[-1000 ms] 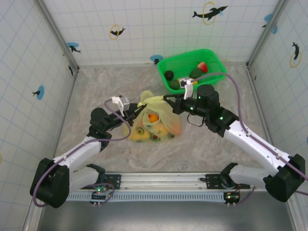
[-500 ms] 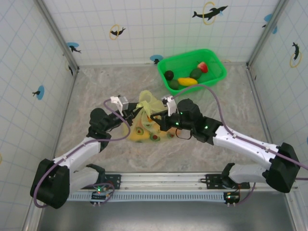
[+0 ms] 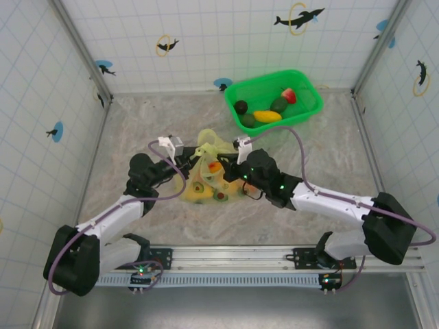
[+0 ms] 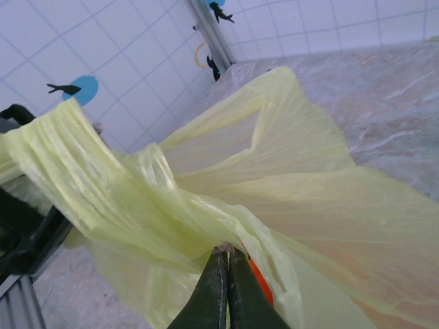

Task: Place the fake fruits into the plastic bag and tie a complex knot

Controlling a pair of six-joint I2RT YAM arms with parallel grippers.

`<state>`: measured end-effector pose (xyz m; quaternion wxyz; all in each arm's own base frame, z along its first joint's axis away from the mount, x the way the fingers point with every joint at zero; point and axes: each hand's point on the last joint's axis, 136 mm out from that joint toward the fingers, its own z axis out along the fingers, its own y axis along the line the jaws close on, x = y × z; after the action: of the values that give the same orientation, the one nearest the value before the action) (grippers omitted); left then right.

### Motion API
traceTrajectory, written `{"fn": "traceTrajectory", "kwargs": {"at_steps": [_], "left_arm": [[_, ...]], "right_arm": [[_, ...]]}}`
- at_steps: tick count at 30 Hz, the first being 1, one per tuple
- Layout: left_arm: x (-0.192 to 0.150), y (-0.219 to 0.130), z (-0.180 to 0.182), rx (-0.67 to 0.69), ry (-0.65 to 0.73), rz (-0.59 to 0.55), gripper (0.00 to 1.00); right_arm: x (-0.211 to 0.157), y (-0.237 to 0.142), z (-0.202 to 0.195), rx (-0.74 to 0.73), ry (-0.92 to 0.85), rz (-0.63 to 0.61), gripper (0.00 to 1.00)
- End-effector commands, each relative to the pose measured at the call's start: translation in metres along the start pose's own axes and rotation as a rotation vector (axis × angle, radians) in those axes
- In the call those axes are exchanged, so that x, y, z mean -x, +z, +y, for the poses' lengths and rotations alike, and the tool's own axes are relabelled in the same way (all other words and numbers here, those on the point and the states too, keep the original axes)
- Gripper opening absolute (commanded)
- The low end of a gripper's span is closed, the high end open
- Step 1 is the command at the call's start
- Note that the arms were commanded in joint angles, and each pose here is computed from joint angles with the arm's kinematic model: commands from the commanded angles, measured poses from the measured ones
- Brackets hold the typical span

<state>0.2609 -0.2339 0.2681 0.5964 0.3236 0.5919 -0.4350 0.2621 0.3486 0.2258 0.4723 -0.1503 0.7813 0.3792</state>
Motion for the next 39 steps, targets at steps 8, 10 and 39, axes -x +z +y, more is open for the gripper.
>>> {"fn": "traceTrajectory", "kwargs": {"at_steps": [8, 10, 39], "left_arm": [[0.009, 0.004, 0.000, -0.024, 0.029, 0.000, 0.02], [0.008, 0.004, 0.000, -0.025, 0.034, 0.012, 0.09], [0.005, 0.009, 0.009, 0.006, 0.002, 0.032, 0.39]], "right_arm": [[0.011, 0.010, -0.018, -0.072, 0.030, -0.089, 0.00], [0.011, 0.008, -0.018, -0.073, 0.034, -0.088, 0.00], [-0.001, 0.011, 0.025, 0.039, -0.011, -0.088, 0.00]]}}
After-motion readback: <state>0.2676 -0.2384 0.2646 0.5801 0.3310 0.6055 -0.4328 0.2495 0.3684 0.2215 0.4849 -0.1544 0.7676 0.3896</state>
